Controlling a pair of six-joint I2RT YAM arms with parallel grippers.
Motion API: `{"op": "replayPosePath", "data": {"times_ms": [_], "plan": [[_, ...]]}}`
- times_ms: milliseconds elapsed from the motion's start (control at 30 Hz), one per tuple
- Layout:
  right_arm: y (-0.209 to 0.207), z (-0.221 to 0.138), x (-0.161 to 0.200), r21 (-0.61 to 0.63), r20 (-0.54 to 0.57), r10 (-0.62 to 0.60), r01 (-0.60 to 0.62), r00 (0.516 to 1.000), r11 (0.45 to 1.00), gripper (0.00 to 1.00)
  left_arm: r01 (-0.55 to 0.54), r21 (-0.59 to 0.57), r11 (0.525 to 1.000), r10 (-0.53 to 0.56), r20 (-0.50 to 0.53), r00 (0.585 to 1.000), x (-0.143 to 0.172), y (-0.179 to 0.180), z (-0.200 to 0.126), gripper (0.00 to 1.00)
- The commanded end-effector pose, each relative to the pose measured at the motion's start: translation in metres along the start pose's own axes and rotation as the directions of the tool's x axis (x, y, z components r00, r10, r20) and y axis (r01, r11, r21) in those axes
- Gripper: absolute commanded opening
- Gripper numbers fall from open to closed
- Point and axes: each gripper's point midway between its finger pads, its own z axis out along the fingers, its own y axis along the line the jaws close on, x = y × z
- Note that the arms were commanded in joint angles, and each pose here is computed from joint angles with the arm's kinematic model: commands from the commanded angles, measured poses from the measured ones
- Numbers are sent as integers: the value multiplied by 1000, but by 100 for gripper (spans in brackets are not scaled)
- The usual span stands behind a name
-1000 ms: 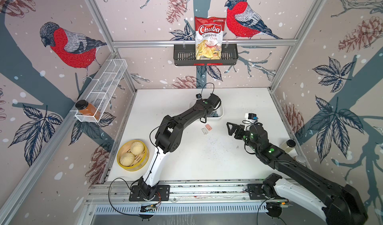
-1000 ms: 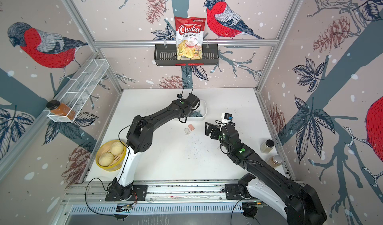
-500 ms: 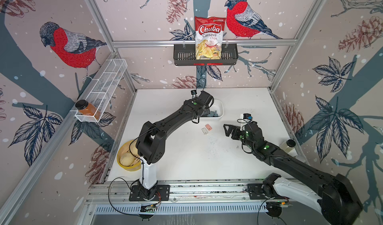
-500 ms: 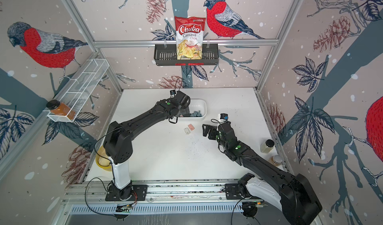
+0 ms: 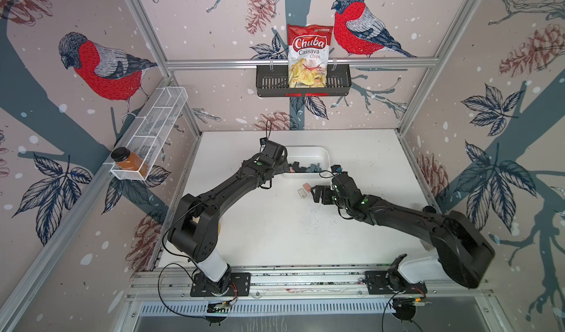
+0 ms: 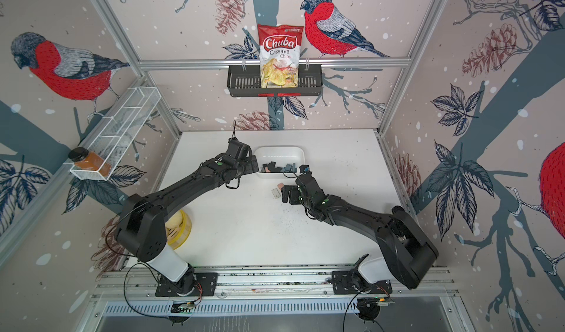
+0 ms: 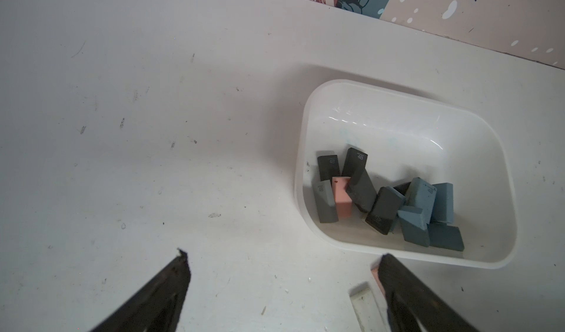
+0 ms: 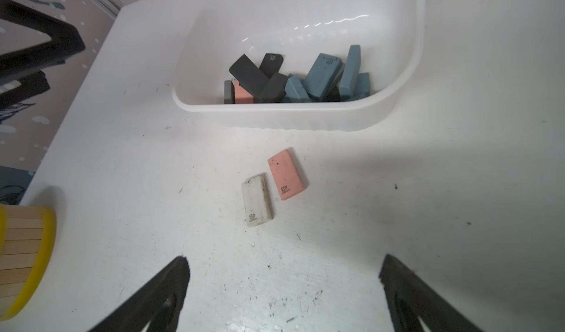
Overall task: Put the eraser in the storage box
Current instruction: Pick up the eraser from the center of the board.
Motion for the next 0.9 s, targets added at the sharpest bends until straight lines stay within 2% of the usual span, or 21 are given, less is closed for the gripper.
{"op": "replayPosePath", "data": {"times_ms": [0, 167, 500, 767, 867], "plan": [[0, 12, 9, 50, -55, -44, 47, 998, 998, 100, -13, 52, 999, 10, 41, 999, -9, -5, 0, 96], [-3, 33, 15, 114, -105, -72, 84, 992, 990, 100, 11, 135, 991, -19, 59, 998, -8, -7, -5, 97], [-10, 57, 14, 193, -161, -109, 139, 981, 971, 100, 52, 132, 990, -67, 116, 991, -18, 9, -23, 96], [-15, 71, 18, 239, -209, -144, 193, 967, 952, 97, 88, 117, 989, -106, 161, 981, -25, 19, -33, 97], [-15, 74, 19, 239, -215, -146, 197, 966, 951, 92, 94, 116, 989, -112, 160, 981, -26, 21, -33, 96]]}}
